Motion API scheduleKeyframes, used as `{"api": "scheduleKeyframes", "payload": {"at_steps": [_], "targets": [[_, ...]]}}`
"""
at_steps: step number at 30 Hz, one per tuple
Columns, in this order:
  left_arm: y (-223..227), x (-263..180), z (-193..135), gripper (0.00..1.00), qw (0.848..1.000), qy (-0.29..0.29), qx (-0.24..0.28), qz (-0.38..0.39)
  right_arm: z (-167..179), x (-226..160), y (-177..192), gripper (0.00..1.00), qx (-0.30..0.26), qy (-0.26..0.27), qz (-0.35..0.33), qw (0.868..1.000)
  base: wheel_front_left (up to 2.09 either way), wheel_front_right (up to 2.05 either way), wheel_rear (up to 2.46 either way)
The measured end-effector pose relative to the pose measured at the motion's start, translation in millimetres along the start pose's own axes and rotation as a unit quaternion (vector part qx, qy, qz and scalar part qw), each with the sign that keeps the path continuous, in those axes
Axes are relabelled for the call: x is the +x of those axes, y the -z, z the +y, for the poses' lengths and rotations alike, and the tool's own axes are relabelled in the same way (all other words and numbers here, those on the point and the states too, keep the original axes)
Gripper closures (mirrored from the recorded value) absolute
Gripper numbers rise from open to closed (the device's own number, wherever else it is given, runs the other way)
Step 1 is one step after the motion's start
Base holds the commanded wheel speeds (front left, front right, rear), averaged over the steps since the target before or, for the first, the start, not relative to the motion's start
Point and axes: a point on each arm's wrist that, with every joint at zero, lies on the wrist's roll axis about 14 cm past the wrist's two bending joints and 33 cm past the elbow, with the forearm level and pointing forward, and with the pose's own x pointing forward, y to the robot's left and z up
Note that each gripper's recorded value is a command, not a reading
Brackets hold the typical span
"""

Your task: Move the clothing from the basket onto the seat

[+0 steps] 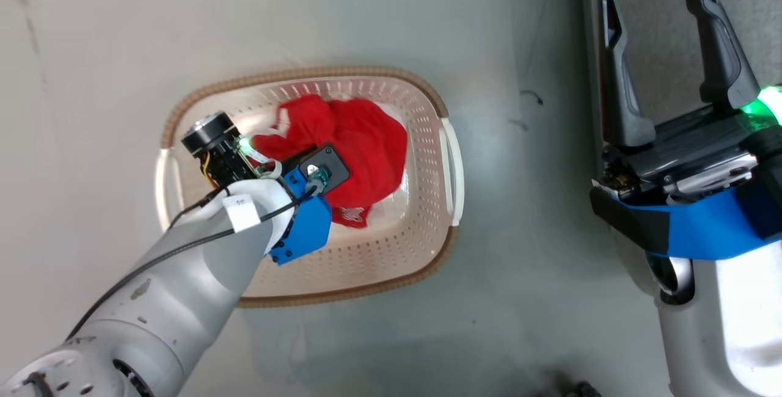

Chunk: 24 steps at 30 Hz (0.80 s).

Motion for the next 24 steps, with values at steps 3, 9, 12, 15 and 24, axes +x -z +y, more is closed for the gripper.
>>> {"api": "scheduleKeyframes", "payload": {"at_steps": [3, 9, 12, 15, 24], "targets": [[-13, -14, 4, 1.0, 0.999, -0.016, -0.015, -0.024, 0, -2, -14, 0.0, 0.003, 0.002, -0.01, 1.0, 0.0, 0.0, 0.0], [-40, -44, 11, 1.0, 0.995, -0.052, -0.04, -0.073, -3, -12, -41, 0.0, 0.005, 0.009, -0.025, 1.0, 0.0, 0.0, 0.0], [-49, -60, 15, 1.0, 0.992, -0.072, -0.055, -0.092, -3, -18, -53, 0.0, 0.005, 0.012, -0.031, 0.999, 0.0, 0.0, 0.0], [-61, -76, 18, 1.0, 0.987, -0.089, -0.066, -0.115, -6, -26, -65, 0.0, 0.006, 0.018, -0.038, 0.999, 0.0, 0.0, 0.0], [-119, -135, 28, 1.0, 0.962, -0.143, -0.083, -0.218, -9, -51, -98, 0.0, 0.006, 0.03, -0.055, 0.998, 0.0, 0.0, 0.0]]}}
